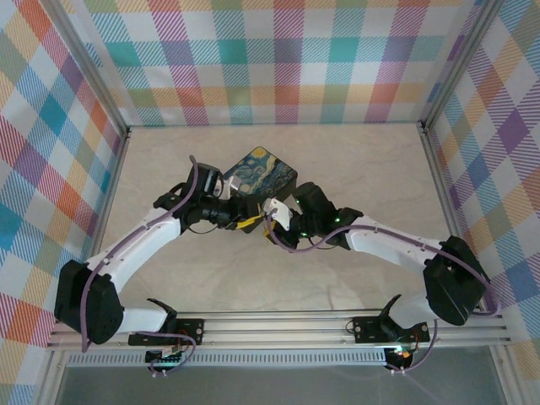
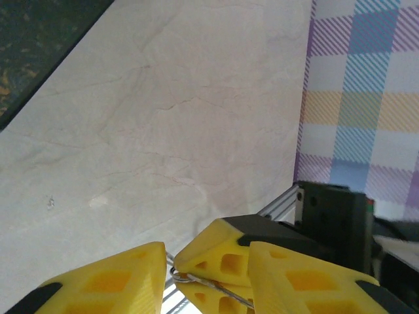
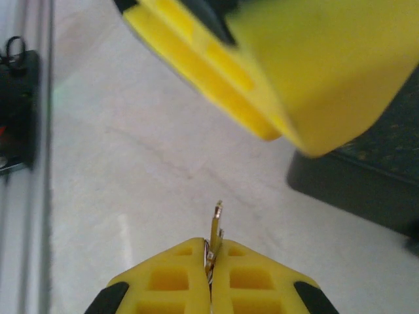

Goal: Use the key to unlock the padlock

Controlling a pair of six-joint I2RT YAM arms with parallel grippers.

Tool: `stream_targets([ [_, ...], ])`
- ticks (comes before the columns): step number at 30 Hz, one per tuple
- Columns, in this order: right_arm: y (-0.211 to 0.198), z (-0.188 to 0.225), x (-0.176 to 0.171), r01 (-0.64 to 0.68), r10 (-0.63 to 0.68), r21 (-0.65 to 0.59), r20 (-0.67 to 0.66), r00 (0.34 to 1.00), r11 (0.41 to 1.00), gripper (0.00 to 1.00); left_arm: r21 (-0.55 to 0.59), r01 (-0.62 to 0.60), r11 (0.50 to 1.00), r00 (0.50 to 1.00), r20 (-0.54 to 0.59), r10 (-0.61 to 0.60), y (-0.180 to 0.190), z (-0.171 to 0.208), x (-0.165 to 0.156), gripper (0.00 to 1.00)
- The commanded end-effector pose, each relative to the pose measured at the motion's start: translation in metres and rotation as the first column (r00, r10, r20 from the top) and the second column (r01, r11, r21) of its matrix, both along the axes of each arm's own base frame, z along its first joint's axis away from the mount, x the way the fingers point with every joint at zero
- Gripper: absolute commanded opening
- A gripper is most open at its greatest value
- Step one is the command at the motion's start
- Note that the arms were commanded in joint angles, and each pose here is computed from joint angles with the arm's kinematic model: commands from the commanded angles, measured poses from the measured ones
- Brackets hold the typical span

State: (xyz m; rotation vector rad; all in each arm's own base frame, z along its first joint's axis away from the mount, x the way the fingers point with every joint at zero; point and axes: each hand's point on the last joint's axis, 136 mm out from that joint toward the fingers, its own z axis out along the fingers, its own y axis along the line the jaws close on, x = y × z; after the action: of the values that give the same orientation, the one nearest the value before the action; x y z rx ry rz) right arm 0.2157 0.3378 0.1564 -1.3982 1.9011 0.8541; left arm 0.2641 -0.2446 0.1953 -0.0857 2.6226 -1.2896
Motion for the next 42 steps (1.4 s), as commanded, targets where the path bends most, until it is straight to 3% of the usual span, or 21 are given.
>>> stream_targets([
  [1, -0.003, -0.003, -0.027, -0.082, 0.081, 0.006, -0.204, 0.976, 0.997, 0.0, -0.002, 0.156, 0.988, 0.96, 0.237, -0.151, -0.003, 0.032, -0.005, 0.38],
  [5, -0.004, 0.005, -0.028, -0.088, 0.094, 0.036, -0.263, 0.96, 0.996, 0.0, -0.027, 0.281, 0.959, 0.91, 0.324, -0.258, -0.012, 0.035, -0.015, 0.4],
  [10, -0.003, 0.025, -0.02, -0.077, 0.109, 0.111, -0.316, 0.943, 0.991, 0.0, -0.039, 0.352, 0.935, 0.895, 0.306, -0.324, -0.017, 0.013, -0.022, 0.41],
  [18, 0.002, 0.03, -0.019, -0.098, 0.142, 0.138, -0.355, 0.924, 0.985, 0.0, -0.103, 0.337, 0.936, 0.905, 0.309, -0.292, -0.027, 0.015, -0.009, 0.41],
  [42, 0.011, 0.037, -0.016, -0.133, 0.211, 0.193, -0.478, 0.853, 0.972, 0.0, -0.126, 0.302, 0.945, 0.903, 0.356, -0.241, -0.016, 0.025, -0.029, 0.37],
])
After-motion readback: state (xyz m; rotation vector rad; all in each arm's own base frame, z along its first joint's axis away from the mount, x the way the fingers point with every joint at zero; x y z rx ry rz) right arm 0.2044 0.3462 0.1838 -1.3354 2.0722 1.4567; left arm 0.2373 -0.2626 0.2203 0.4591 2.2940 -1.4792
